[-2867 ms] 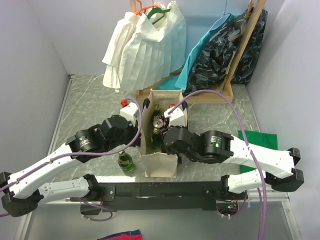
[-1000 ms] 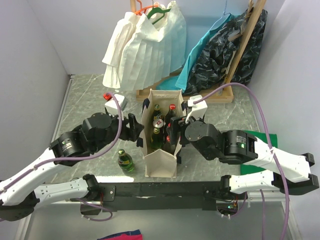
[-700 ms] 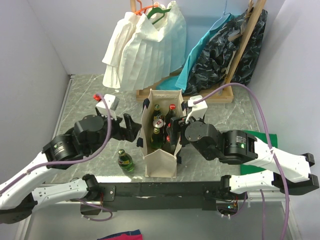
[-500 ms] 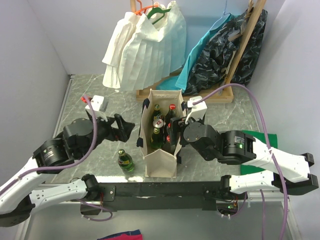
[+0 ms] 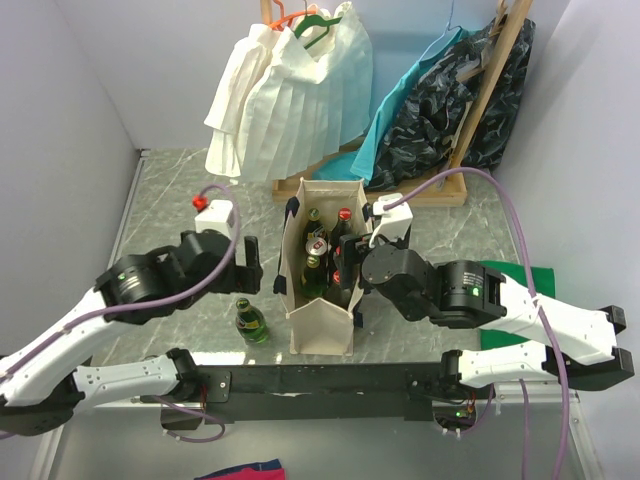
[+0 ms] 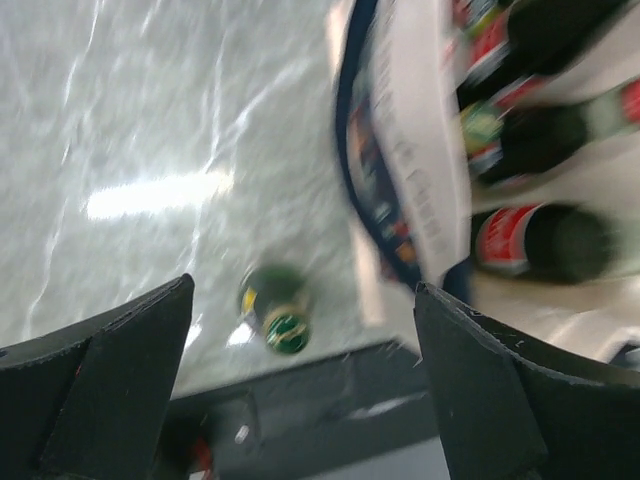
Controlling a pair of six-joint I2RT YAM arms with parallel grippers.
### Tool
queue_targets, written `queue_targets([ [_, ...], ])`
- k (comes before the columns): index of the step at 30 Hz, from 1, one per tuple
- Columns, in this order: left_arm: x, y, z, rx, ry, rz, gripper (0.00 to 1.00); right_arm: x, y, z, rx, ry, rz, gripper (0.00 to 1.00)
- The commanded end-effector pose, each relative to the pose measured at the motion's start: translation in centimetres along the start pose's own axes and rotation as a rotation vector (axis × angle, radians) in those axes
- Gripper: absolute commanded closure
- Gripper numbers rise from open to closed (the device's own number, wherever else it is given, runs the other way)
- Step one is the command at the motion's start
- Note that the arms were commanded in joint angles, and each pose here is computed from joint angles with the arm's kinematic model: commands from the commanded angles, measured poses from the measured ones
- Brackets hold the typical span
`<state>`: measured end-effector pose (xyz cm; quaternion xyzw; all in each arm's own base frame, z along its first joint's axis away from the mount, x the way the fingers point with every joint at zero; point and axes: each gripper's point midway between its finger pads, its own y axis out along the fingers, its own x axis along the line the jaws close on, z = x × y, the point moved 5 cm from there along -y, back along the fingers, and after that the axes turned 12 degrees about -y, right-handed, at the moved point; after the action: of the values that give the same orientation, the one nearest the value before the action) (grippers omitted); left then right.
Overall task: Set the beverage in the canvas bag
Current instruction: Pick up the drink from the center of the board.
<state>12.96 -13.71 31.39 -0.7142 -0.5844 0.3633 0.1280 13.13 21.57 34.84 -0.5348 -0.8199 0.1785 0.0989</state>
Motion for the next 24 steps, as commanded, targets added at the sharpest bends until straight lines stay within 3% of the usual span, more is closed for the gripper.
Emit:
queue_targets([
  [1,1.6,-0.9,1.8,0.110,-0.025,-0.071,0.03,-0.6,0.3,-0.5,-0.017,0.030,0.048,0.18],
  [11,2.3,0.9,5.4,0.271,-0.012,-0.166,0.01,-0.3,0.7,-0.5,-0.013,0.044,0.047,0.16],
  [24,1.5,2.2,7.0,0.304,-0.044,-0.087,0.16,-0.3,0.9,-0.3,-0.011,0.060,0.043,0.16],
])
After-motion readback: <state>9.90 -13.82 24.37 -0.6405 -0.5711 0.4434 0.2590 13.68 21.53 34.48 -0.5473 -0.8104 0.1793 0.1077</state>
